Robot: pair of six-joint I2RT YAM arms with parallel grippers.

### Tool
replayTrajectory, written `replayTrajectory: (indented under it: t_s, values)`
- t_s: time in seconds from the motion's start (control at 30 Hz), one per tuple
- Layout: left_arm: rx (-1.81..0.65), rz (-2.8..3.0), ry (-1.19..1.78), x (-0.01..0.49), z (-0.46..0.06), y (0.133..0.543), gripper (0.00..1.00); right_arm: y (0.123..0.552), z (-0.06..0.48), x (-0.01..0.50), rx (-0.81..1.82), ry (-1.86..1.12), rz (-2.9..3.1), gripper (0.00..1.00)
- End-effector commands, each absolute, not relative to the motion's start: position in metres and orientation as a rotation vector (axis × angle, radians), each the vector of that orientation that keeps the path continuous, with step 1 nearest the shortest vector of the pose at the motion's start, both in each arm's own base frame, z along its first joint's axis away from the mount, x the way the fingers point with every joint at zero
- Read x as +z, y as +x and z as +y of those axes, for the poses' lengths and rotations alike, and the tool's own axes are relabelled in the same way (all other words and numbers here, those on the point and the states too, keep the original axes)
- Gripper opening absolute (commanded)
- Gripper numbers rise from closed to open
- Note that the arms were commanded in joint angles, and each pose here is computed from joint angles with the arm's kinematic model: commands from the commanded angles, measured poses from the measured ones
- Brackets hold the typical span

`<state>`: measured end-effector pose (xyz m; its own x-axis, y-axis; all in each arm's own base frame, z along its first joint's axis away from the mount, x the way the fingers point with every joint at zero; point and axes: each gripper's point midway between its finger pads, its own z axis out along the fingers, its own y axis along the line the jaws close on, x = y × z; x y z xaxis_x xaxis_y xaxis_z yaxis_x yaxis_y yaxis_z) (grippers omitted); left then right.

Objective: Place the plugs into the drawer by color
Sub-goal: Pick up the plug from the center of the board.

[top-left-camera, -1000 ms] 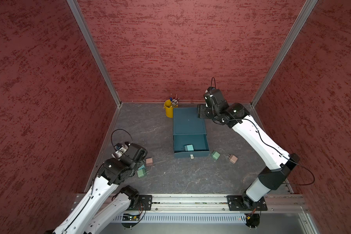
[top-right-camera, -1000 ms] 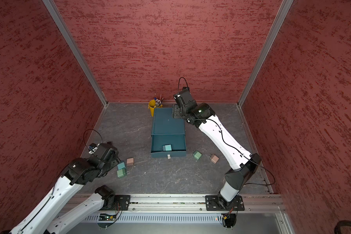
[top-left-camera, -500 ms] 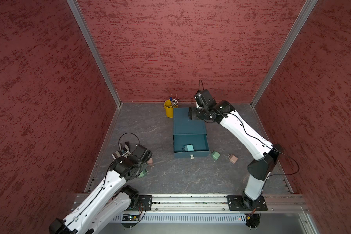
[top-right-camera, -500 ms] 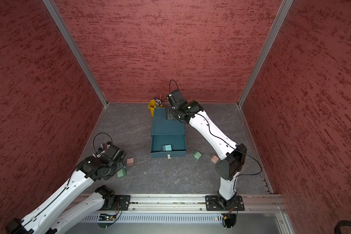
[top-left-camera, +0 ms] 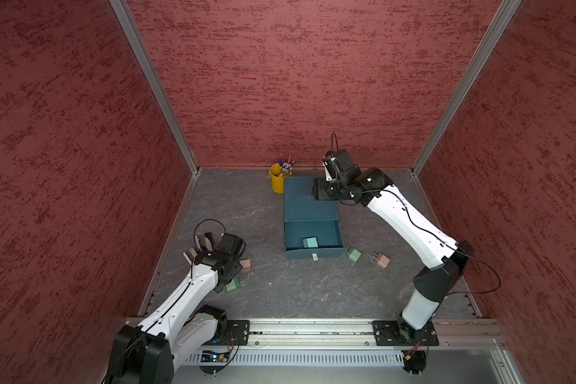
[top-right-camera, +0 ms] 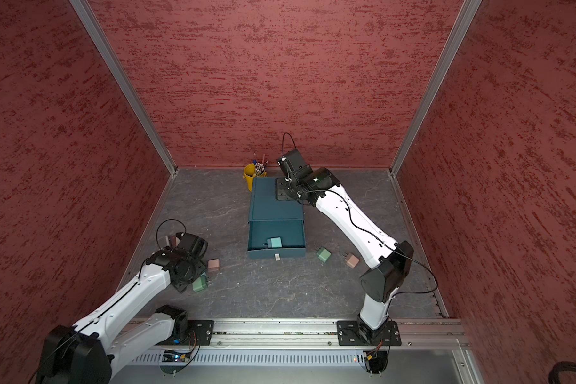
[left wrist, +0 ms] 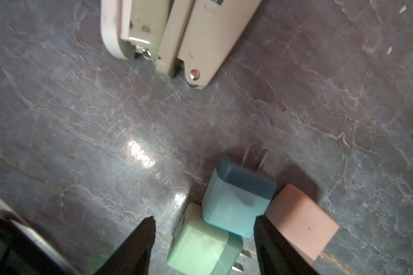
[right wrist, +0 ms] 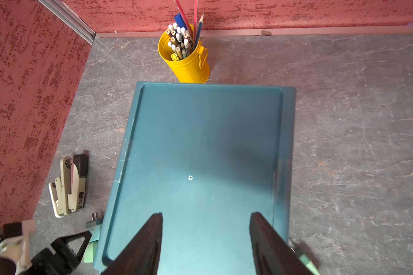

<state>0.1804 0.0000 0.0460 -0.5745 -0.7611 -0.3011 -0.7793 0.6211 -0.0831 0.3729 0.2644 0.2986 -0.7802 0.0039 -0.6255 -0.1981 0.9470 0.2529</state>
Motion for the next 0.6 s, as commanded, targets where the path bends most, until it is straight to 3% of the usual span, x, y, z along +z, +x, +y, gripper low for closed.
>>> replayTrajectory:
  t_s: [0.0,0.23,0.57]
  values:
    - [-0.066,2.520,-1.167,0.049,-0.013,0.213,0.69,0.366,0.263,0.313,0.428,-0.167,2.398,0.62]
    - [-0.120,2.570,-1.141,0.038,-0.028,0.222,0.66,0.365,0.263,0.309,0.432,-0.168,2.401,0.62]
    - [0.011,2.625,-1.157,0.019,-0.024,0.208,0.60,0.364,0.262,0.310,0.435,-0.153,2.397,0.62]
